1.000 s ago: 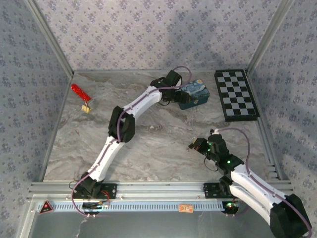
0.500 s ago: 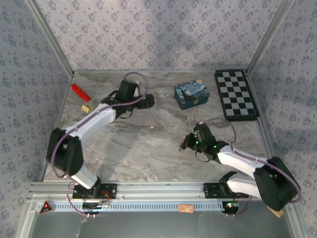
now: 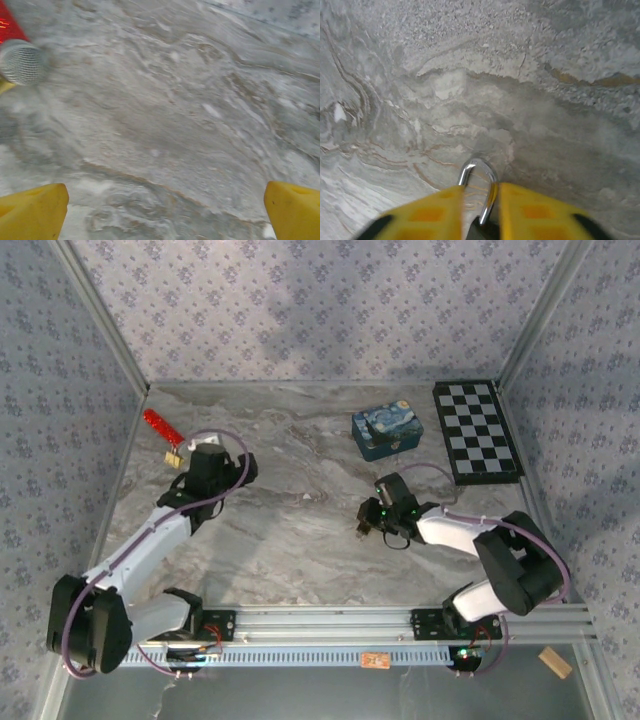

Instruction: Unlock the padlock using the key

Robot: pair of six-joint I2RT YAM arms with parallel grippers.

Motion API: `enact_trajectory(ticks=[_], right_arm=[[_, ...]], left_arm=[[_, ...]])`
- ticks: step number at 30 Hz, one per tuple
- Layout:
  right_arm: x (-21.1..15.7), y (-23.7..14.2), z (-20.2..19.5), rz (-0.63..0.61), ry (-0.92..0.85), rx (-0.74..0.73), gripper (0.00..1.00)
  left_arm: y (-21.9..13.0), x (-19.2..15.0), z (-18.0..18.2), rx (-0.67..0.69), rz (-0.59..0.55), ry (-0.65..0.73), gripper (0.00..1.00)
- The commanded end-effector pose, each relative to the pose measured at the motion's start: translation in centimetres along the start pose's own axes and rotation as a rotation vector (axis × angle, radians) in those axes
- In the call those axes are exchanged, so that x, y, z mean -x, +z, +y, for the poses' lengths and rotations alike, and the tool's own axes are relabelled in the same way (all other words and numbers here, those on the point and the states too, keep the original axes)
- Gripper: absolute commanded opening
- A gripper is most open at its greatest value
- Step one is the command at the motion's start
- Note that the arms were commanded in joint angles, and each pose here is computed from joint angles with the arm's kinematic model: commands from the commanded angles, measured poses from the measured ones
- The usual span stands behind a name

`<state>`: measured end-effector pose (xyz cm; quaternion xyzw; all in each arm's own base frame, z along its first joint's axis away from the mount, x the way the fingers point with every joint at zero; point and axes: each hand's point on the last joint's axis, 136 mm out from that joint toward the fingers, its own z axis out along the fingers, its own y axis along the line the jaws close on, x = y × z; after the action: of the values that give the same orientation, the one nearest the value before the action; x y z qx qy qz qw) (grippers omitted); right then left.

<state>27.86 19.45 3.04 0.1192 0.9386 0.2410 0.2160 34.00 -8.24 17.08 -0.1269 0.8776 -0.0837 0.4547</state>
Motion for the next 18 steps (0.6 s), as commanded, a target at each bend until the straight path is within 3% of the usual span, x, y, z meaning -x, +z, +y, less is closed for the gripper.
enact_trajectory(ticks=[1,5,7,11,13,15,18], right_arm=[[1.0,-1.5,-0.8,-0.025,-0.078,-0.066,0.73],[4.8,-5.7,-0.7,-0.149,-0.205,-0.097,0.85],[8.2,-9.0,-0.7,-0.285,-0.274,-0.150,0.96],[13.8,-14.8,-1.6,-0.599,-0.484,-0.302,1.00],[16.4,-16.8,-4.0,-0.719,-0.501,-0.427,1.00],[17.3,-16.5,-6.6,-0.720,-0.443,-0.459,1.00],[18.8,-15.9,-10.2,-0.761,-0.436,-0.565,1.00]], left_arm=[[-0.7,1.7,3.3,0.142,-0.105,0.012,1.00],[-1.8,4.2,7.2,0.307,-0.247,0.040,1.00],[-1.7,5.3,9.0,0.373,-0.332,0.104,1.00],[0.2,5.6,11.7,0.422,-0.367,0.153,1.00],[2.0,5.2,11.8,0.392,-0.371,0.203,1.00],[3.4,4.7,11.6,0.373,-0.382,0.265,1.00],[4.7,4.1,9.3,0.218,-0.341,0.312,1.00]])
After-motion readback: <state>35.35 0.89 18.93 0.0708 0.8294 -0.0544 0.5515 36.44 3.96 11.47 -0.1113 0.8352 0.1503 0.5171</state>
